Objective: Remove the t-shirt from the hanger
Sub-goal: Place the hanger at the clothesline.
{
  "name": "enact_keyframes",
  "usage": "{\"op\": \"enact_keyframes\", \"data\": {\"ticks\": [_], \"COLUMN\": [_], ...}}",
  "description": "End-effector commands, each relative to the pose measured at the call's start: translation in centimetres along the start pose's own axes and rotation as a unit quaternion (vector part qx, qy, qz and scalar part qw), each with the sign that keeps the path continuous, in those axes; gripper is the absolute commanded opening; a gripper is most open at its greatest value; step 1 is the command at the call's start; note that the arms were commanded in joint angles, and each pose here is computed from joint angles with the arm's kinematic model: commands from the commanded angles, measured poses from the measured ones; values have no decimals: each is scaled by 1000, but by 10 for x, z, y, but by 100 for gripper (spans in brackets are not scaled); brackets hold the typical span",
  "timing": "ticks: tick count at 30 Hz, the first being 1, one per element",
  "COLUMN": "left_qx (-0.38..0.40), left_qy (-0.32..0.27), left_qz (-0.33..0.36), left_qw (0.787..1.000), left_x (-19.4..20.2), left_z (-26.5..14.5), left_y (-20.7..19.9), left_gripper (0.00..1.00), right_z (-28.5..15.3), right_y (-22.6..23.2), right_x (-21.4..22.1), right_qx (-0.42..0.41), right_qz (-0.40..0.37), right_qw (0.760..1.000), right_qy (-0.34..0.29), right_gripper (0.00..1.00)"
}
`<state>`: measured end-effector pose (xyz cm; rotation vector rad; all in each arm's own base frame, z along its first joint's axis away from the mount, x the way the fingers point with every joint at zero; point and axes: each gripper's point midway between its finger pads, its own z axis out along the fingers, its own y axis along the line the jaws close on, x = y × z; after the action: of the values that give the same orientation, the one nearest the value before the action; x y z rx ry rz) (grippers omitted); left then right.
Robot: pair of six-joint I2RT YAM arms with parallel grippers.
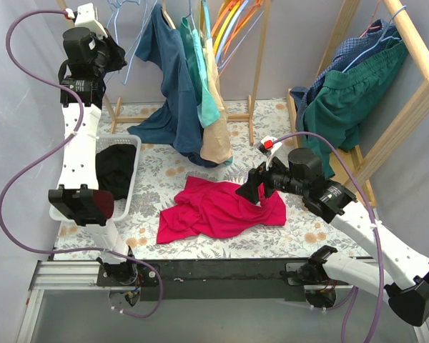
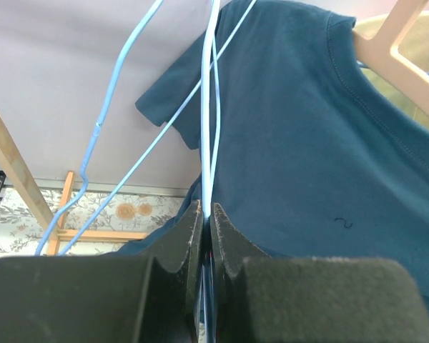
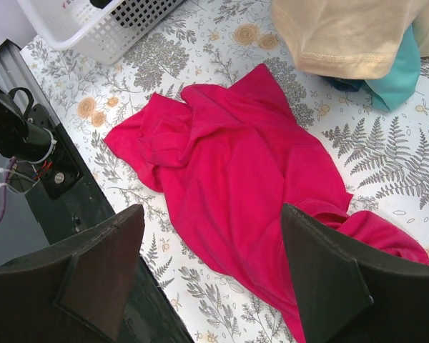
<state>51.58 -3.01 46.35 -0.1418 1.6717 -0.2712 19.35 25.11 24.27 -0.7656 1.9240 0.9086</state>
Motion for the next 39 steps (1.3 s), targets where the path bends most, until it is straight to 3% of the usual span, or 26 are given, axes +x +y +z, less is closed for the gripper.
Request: {"op": "enact_keyframes", "data": {"ticks": [1,6,16,19,22,24,25,29,33,39], "left_qx": [3,-50,-68,-62,-56,-33,-31,-27,-19,3], "left_qy": [47,32,34,35,28,32,31,23,-2,-37], "left_qz": [-8,-9,14,6,-4,-9,-10,-7,-2,-4], "left_qw": [999,998,997,997,998,999,999,999,1000,999], "left_x": [25,17,23,22,17,18,19,17,0,-26], "left_z": [5,0,-3,1,6,7,8,4,-8,-29], "left_y": [4,21,31,28,25,16,16,14,8,-5], "left_gripper": [0,0,2,12,14,30,45,62,70,73], "right_z": [-5,-4,2,1,0,0,-1,1,2,1], "right_y": [9,7,6,6,6,6,6,4,5,5], "right_x": [-17,-16,-14,-14,-13,-13,-13,-12,-10,-10], "right_qx": [-14,-11,-11,-11,-11,-11,-11,-8,-11,-12], "right_qz": [-11,-12,-7,-8,-6,-7,-7,-6,-5,-4], "right_qw": [999,999,1000,1000,1000,1000,1000,1000,1000,1000], "right_qy": [-33,-32,-25,-26,-26,-26,-26,-24,-20,-22], "right_gripper": [84,84,84,84,84,84,84,84,84,84]}}
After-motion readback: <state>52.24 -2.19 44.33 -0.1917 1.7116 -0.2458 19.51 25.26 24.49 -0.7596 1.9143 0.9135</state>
